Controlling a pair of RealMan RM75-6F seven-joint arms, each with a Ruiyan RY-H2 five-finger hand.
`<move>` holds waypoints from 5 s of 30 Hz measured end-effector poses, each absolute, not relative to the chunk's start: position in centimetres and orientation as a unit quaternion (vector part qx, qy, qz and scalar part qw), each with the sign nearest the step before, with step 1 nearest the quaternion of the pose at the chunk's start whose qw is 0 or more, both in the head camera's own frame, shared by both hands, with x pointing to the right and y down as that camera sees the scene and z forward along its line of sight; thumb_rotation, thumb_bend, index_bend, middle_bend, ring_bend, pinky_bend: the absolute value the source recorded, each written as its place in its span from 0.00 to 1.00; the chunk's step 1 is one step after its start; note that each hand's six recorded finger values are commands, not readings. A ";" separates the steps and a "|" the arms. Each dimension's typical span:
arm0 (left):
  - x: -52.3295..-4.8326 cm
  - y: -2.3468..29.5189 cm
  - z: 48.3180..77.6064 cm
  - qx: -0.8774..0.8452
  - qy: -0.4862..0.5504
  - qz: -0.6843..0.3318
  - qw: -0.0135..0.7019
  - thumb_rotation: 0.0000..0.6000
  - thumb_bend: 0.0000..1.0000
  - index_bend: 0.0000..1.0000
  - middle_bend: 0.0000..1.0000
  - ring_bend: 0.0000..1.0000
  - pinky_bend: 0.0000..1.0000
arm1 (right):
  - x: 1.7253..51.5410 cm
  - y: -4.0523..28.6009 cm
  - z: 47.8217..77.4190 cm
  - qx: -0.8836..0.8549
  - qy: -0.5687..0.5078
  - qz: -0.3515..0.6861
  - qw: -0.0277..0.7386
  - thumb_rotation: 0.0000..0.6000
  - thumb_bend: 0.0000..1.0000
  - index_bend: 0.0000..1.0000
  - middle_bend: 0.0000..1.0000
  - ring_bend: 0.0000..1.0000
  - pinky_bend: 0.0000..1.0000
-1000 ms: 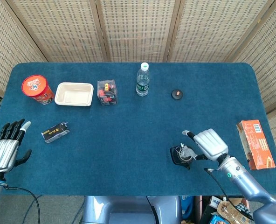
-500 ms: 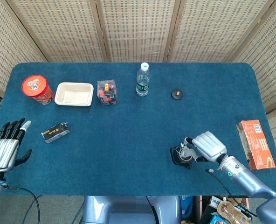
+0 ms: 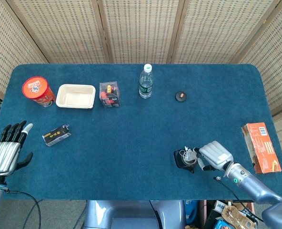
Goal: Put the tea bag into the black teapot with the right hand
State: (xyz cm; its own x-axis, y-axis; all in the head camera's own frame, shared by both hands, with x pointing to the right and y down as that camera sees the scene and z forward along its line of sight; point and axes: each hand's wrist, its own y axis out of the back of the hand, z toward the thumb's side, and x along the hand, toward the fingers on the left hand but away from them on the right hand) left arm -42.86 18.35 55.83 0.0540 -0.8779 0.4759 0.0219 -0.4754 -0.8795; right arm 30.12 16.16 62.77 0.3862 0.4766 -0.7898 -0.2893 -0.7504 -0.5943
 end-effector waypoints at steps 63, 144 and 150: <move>-43.2 18.7 56.6 -0.625 0.345 -0.595 0.369 1.00 0.37 0.00 0.00 0.00 0.00 | 28.5 17.1 64.3 -0.748 -0.048 0.558 0.356 0.86 0.85 0.36 0.95 0.93 1.00; -44.4 19.6 56.8 -0.623 0.353 -0.602 0.352 1.00 0.37 0.00 0.00 0.00 0.00 | 30.4 13.1 59.1 -0.701 -0.300 0.505 0.405 0.93 0.71 0.26 0.49 0.56 0.94; -44.3 20.0 57.2 -0.628 0.354 -0.599 0.348 1.00 0.37 0.00 0.00 0.00 0.00 | 31.6 13.6 59.0 -0.682 -0.353 0.498 0.403 0.81 0.61 0.21 0.35 0.41 0.72</move>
